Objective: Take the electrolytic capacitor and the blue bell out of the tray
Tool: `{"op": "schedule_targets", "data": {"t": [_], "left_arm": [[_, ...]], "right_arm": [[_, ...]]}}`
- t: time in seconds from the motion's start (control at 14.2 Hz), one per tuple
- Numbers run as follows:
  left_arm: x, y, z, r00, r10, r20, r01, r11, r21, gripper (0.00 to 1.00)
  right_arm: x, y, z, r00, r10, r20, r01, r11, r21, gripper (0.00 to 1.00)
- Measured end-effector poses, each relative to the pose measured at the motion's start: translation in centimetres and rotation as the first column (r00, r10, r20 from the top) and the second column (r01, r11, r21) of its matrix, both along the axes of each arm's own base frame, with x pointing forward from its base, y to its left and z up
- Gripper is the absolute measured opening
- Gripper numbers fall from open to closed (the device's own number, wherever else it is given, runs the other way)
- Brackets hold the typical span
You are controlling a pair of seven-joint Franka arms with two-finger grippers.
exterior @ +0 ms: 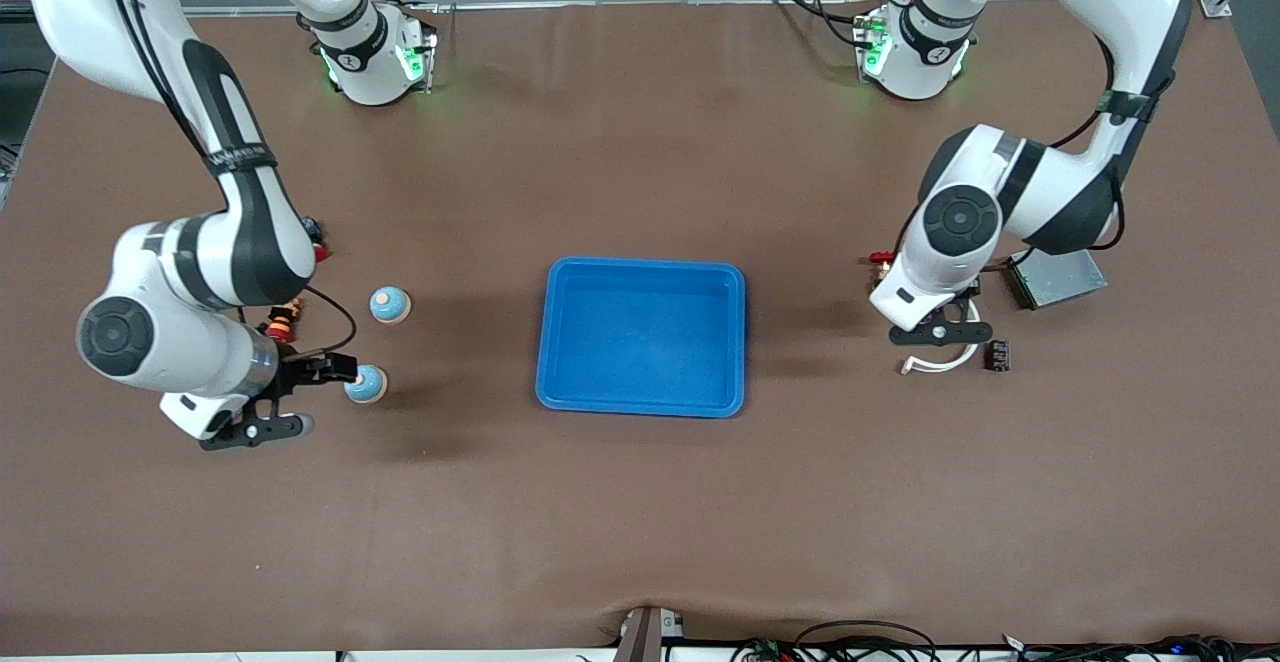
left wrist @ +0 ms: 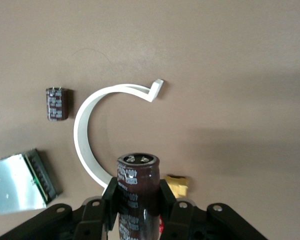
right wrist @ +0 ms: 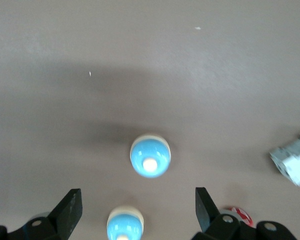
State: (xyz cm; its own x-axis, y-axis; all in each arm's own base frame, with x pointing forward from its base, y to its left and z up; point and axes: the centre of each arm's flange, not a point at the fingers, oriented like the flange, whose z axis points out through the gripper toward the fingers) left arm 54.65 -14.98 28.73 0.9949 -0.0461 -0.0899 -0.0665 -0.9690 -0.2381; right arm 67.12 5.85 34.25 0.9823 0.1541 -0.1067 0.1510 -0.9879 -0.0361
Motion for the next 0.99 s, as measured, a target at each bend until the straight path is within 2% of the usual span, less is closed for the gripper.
{"op": "schedule_targets", "data": {"t": [0.14,0.35,0.49,0.7,0.99], "left_arm": [[0.2,1.2,-0.9,1.0,-0.012,0.025,0.013,0.999,-0.033,0.35],[0.6,3.0,-3.5,0.994,-0.101,0.034,0.103,0.994,-0.044,0.35],[0.7,4.2,-5.8,0.99,-0.138,0.029,0.139,0.989,-0.059,0.35],[0.7,4.8,-7.7,0.989,-0.147,0.022,0.149,0.986,-0.08,0.35],[0.5,4.6,-8.0,0.988,-0.152,0.018,0.153,0.985,-0.084,0.35]], "right_arm": [[-0.5,-1.2,2.6,1.0,-0.016,-0.007,0.016,1.0,-0.005,1.0],[-1.5,-2.6,6.5,0.999,-0.036,-0.01,0.036,0.999,-0.012,1.0],[-2.1,-3.4,9.8,0.998,-0.047,-0.038,0.046,0.999,-0.019,1.0],[-2.5,-4.0,14.2,0.997,-0.054,-0.051,0.053,0.998,-0.021,1.0],[-3.0,-4.1,16.7,0.997,-0.056,-0.05,0.055,0.998,-0.022,1.0]]}}
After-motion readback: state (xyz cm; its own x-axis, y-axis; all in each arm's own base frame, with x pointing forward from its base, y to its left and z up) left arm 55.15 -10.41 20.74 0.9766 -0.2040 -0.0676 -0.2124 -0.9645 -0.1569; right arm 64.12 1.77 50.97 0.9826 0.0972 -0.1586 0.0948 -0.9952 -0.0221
